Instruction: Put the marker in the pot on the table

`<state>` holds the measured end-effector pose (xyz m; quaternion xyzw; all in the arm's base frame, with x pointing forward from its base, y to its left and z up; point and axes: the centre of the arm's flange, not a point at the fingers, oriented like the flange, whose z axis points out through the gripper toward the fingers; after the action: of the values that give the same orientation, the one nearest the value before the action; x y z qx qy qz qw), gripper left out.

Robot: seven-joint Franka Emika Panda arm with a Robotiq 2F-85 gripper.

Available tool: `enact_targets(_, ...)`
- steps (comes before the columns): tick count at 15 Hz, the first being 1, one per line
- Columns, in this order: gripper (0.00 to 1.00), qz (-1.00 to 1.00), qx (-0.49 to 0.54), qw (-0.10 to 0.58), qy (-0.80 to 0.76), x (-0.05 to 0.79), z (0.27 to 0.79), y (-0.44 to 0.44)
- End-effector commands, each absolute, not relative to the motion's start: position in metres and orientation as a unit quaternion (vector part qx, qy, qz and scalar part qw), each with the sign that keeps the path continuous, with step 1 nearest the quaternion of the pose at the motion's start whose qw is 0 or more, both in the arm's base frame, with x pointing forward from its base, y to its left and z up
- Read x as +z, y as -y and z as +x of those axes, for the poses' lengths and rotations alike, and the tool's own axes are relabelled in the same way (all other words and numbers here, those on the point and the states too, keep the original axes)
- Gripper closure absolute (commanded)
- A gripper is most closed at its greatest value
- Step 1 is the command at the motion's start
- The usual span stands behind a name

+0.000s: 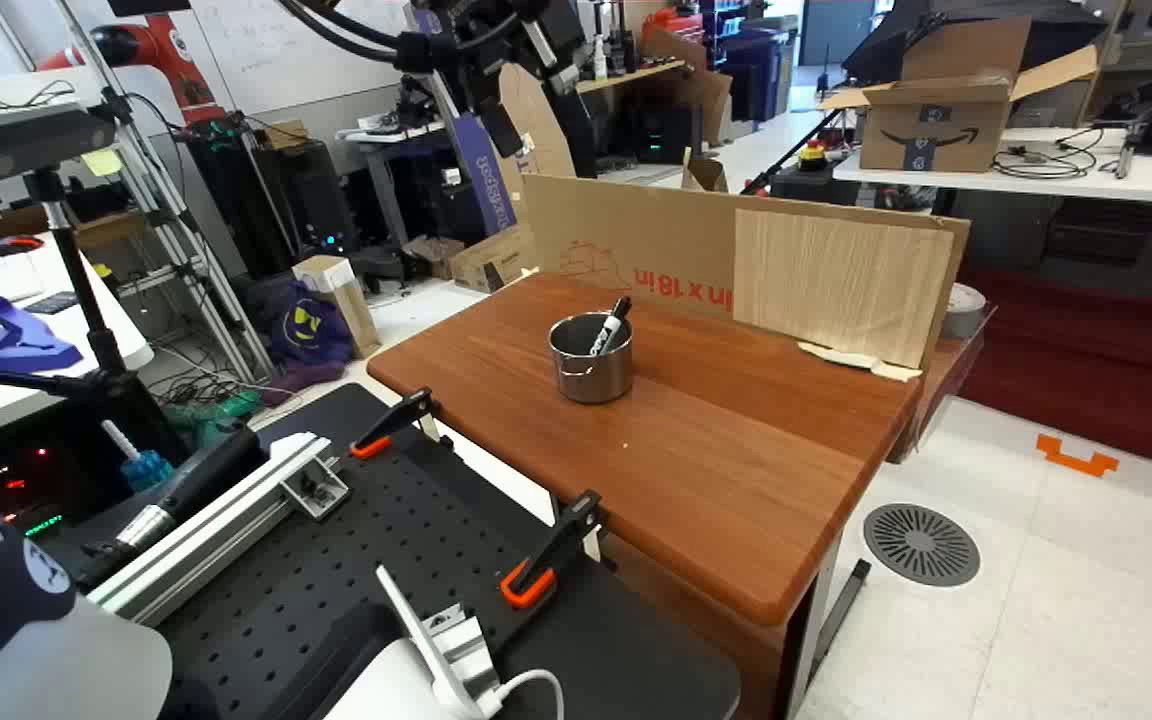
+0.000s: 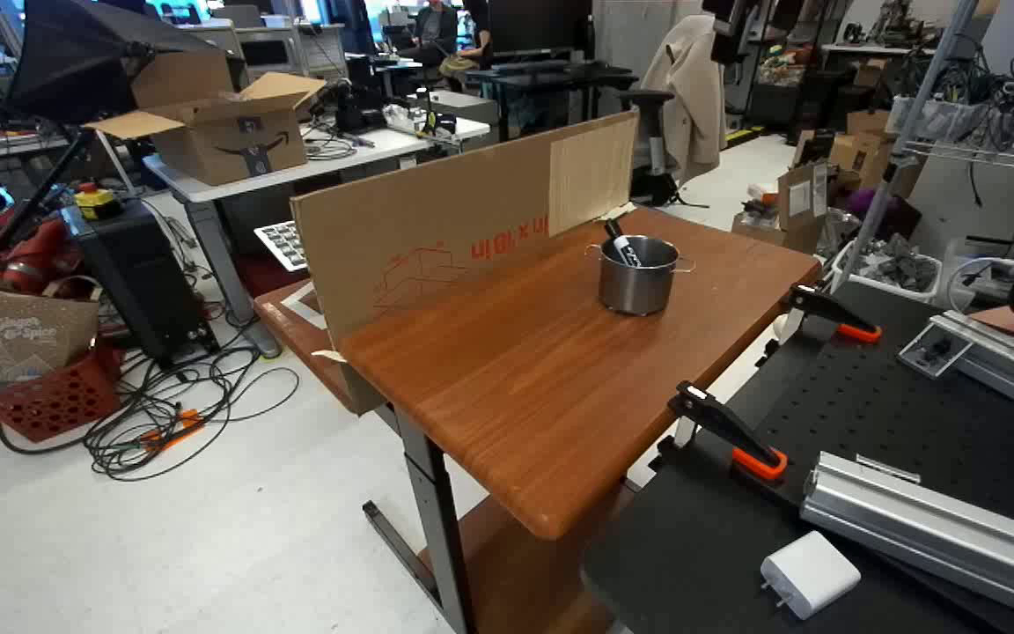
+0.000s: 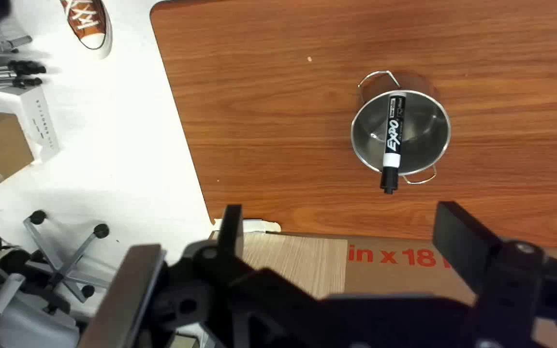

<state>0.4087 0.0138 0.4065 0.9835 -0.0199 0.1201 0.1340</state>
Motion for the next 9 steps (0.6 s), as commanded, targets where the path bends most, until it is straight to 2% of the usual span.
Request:
enact_targets(1, 0.0, 0.983, 0.12, 0.134, 0.02, 0.4068, 0.4089, -0.0138)
enact_targets(9, 0.0, 0.982, 0.129, 0.135, 0.015, 0.401, 0.4131, -0.0145)
